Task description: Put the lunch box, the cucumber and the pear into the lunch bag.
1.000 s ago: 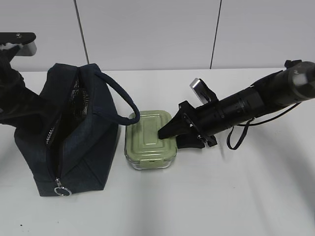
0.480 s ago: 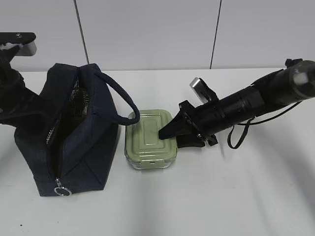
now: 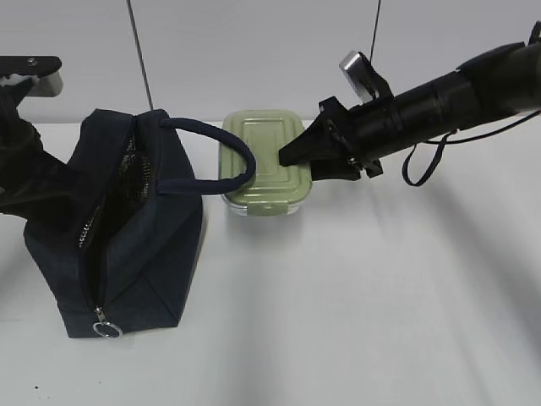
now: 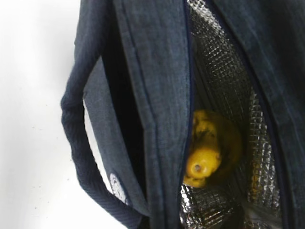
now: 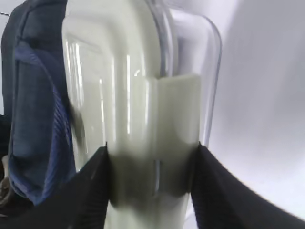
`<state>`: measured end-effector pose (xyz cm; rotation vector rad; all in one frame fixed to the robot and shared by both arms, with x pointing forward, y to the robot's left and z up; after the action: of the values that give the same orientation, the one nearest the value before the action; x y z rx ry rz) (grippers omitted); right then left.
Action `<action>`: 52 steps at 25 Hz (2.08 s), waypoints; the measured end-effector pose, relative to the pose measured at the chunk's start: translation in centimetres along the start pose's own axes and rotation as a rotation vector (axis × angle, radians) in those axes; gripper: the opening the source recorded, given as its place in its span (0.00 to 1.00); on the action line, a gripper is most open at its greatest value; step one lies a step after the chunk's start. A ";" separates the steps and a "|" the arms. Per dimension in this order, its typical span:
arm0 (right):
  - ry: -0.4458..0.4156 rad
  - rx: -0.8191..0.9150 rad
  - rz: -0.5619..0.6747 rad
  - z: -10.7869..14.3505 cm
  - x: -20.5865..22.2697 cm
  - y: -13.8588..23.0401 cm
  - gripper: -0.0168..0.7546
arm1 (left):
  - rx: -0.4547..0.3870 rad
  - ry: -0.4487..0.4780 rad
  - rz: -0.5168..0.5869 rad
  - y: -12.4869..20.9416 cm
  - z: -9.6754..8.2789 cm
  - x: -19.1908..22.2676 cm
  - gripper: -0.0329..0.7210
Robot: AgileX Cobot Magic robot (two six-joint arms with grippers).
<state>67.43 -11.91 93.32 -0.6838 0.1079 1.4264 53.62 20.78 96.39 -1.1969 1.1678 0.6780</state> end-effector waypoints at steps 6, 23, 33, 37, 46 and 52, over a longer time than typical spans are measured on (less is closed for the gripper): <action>0.147 -0.017 0.017 -1.3 -3.2 -1.6 0.49 | 0.001 -0.001 0.001 0.0 0.0 0.0 0.06; -0.095 -0.282 0.022 13.2 2.8 -3.4 0.49 | 0.001 -0.001 0.002 0.0 0.0 0.0 0.06; -0.065 -0.306 -0.001 15.7 6.7 -2.6 0.49 | 0.001 -0.001 0.003 0.1 0.0 0.0 0.06; -0.024 -0.336 0.017 16.2 8.3 -1.6 0.49 | 0.001 -0.001 0.004 0.1 0.0 0.0 0.06; 0.276 -0.398 0.154 11.4 8.6 0.0 0.49 | 0.002 -0.001 0.011 0.2 0.0 0.0 0.06; 0.398 -0.390 0.210 9.4 7.9 0.5 0.49 | -0.001 0.003 0.012 0.2 0.0 0.0 0.06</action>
<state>65.29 -0.44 97.06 -1.3078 0.2203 1.5105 53.43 20.80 96.33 -1.1929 1.1777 0.6864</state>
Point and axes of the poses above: a point on each arm's last joint axis where the gripper is mounted, x pointing out along that axis toward the gripper, z along the wrist's bending axis when the last joint is at zero, y = z × x, the point moved 7 cm from there along x, pointing out along that axis toward the gripper, and after that the axes turned 1 degree about x, right-handed, at the moved point
